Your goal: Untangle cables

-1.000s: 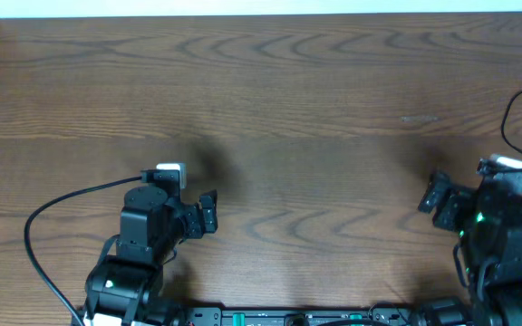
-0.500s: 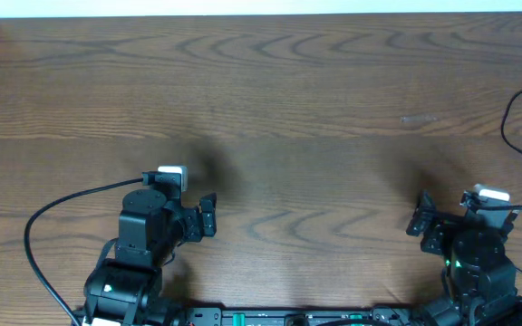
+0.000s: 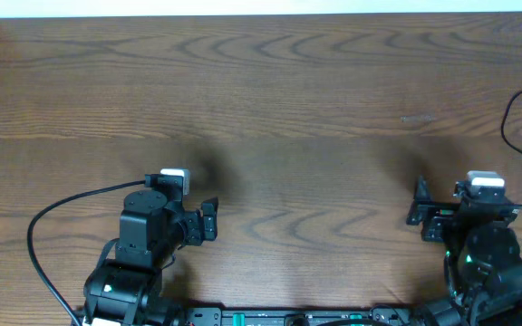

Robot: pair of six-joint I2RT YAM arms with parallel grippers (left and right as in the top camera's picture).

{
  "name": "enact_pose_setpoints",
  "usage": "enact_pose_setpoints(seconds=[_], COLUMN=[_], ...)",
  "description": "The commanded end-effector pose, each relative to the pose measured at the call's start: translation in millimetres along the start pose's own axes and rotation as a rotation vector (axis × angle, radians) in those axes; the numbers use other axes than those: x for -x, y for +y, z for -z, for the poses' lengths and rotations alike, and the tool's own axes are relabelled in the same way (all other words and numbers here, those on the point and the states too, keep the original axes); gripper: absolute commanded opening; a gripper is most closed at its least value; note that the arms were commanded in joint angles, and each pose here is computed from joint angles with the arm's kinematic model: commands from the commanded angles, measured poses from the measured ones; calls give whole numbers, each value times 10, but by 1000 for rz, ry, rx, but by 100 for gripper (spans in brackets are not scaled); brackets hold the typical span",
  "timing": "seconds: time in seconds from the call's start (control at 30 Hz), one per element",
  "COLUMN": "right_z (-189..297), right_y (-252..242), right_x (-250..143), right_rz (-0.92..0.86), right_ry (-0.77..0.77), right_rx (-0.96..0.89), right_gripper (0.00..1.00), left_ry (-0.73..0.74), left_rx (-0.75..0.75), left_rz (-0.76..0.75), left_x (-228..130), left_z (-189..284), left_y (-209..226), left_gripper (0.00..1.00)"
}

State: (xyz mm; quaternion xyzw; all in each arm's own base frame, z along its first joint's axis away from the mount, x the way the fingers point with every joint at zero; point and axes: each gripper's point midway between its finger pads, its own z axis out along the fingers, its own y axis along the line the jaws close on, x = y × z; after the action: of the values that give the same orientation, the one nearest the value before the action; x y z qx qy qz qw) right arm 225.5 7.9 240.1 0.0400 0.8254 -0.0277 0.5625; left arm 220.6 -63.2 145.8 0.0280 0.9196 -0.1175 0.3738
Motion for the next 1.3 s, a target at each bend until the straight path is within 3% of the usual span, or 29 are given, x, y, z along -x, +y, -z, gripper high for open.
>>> enact_pose_setpoints(seconds=[0.0, 0.07, 0.1, 0.17, 0.43, 0.9, 1.0, 1.27], right_z=[-109, -161, -172, -214, -483, -478, -454, -276], right_y=[6, 181, 256, 286, 1, -16, -127, -222], right_x=[-85, -117, -138, -189, -334, -394, -451, -282], right_rz=[49, 141, 182, 197, 125, 83, 32, -9], right_ry=[40, 55, 62, 88, 178, 206, 230, 130], right_rx=[16, 135, 189, 228, 127, 134, 65, 12], right_gripper=[99, 99, 99, 99, 99, 99, 99, 99], left_ry=[3, 4, 4, 6, 8, 16, 40, -34], left_rx=[-34, -34, -35, -50, -60, -43, -22, 4], left_rz=[-19, -20, -23, -42, -52, -70, -67, -81], left_x=[-8, -9, -9, -13, -18, -41, -106, -55], left_z=[9, 9, 10, 11, 10, 11, 19, 178], left_y=[-59, -61, -61, -87, -105, -72, -31, 10], left_gripper=[94, 94, 100, 98, 98, 98, 98, 98])
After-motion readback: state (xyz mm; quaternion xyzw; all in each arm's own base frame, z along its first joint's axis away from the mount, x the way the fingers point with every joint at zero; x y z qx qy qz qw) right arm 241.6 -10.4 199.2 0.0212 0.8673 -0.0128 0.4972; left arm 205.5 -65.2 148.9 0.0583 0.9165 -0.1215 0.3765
